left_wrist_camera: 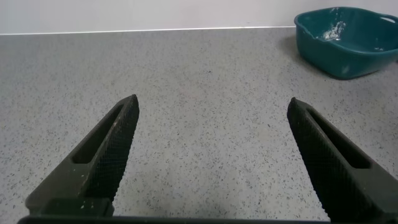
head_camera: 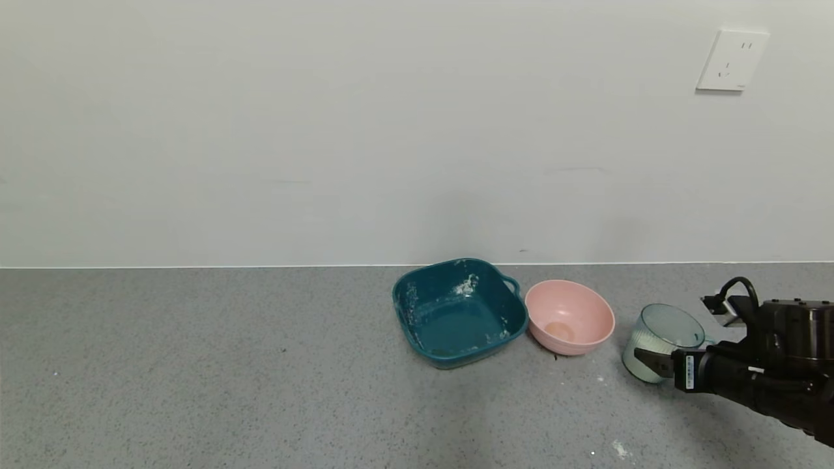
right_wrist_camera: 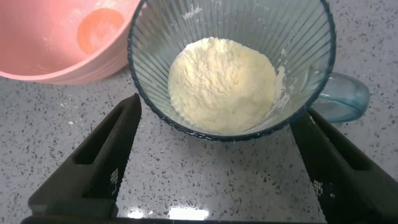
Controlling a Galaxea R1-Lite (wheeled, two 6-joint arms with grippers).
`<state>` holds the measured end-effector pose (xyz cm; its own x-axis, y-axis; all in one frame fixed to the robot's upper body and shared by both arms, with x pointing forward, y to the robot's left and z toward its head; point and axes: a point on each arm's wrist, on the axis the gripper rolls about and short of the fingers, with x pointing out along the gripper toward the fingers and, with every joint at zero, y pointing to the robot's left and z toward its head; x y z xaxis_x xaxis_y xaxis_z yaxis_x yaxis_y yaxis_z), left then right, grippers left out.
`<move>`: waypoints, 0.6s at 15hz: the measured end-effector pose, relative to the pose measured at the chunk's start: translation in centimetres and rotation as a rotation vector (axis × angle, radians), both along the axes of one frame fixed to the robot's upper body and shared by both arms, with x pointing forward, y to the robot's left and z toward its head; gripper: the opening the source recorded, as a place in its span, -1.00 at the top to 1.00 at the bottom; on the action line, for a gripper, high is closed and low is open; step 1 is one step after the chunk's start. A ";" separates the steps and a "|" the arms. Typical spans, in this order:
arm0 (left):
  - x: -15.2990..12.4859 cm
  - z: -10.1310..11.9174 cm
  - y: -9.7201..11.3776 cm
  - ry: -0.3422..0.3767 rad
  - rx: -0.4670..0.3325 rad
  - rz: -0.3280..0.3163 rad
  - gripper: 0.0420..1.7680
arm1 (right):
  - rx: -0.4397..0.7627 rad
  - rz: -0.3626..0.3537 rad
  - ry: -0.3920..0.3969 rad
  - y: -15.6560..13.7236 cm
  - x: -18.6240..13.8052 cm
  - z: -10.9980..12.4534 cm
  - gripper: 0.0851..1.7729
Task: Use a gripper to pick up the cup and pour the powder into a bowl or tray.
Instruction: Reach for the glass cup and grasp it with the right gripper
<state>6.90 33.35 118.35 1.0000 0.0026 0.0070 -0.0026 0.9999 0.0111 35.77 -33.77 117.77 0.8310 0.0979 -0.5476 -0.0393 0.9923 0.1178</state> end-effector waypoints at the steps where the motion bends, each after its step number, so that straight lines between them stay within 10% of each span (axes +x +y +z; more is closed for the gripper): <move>1: 0.0 0.0 0.0 0.000 0.000 0.000 -0.94 | 0.000 0.000 0.002 0.0 0.2 -0.2 -0.93; 9: 0.0 0.0 0.0 0.000 0.000 0.000 -0.94 | -0.003 0.000 -0.017 -0.1 1.0 -0.7 -0.93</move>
